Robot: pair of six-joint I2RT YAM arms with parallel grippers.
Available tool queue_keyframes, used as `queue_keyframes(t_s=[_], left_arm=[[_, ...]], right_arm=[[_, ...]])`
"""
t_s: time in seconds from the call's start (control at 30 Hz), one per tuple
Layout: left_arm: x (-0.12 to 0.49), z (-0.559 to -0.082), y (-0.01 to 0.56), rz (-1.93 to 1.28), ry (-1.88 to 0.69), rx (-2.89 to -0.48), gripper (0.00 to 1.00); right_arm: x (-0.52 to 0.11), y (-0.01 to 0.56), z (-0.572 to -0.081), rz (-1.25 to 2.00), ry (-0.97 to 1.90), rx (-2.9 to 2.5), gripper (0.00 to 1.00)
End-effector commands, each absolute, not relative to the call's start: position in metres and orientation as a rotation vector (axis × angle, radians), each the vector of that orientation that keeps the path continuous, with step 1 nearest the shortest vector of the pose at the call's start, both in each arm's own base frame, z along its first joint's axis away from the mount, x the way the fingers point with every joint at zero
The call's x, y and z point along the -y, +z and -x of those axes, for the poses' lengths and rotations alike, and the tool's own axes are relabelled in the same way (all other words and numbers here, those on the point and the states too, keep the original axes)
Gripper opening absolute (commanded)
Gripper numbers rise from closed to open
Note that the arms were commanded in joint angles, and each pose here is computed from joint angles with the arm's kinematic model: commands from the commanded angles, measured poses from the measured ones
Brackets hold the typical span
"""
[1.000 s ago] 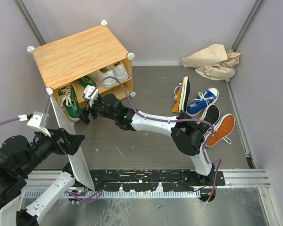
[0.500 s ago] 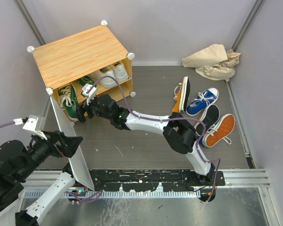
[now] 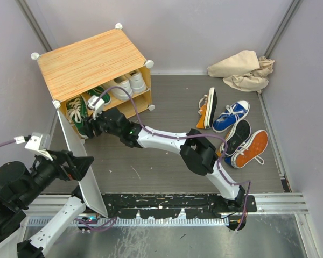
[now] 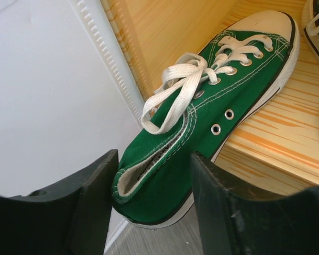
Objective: Place and organize the shoes in the shoe cabinet
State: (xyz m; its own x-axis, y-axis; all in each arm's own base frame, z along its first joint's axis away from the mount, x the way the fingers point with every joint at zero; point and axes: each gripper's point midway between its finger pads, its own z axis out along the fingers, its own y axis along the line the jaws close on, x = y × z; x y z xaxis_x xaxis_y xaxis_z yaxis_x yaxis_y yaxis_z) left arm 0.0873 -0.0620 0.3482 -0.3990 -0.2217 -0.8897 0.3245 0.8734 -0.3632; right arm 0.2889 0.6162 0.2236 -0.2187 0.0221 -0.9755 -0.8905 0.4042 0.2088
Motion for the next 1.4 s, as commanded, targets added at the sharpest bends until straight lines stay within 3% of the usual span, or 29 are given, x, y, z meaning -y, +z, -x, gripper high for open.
queue_keyframes(t_s=[0.0,0.07,0.17,0.27,0.63,1.37], left_arm=[[0.057,-0.082,0.357,-0.051,-0.598,-1.857,1.00],[0.056,-0.082,0.358,-0.049,-0.596,-1.853,1.00],[0.056,-0.081,0.359,-0.048,-0.598,-1.850,1.00],[0.055,-0.079,0.360,-0.045,-0.599,-1.846,1.00],[0.051,-0.074,0.364,-0.045,-0.596,-1.830,1.00],[0.050,-0.071,0.358,-0.037,-0.598,-1.846,1.00]], right_arm=[[-0.614,0.236,-0.298,0.753,0.992,-1.555,0.55],[-0.613,0.233,-0.302,0.746,0.967,-1.562,0.42],[-0.611,0.239,-0.308,0.744,0.924,-1.543,0.12],[-0.606,0.262,-0.314,0.732,0.881,-1.476,0.02],[-0.610,0.343,-0.341,0.599,0.814,-1.315,0.01],[-0.622,0.347,-0.381,0.494,0.741,-1.164,0.03]])
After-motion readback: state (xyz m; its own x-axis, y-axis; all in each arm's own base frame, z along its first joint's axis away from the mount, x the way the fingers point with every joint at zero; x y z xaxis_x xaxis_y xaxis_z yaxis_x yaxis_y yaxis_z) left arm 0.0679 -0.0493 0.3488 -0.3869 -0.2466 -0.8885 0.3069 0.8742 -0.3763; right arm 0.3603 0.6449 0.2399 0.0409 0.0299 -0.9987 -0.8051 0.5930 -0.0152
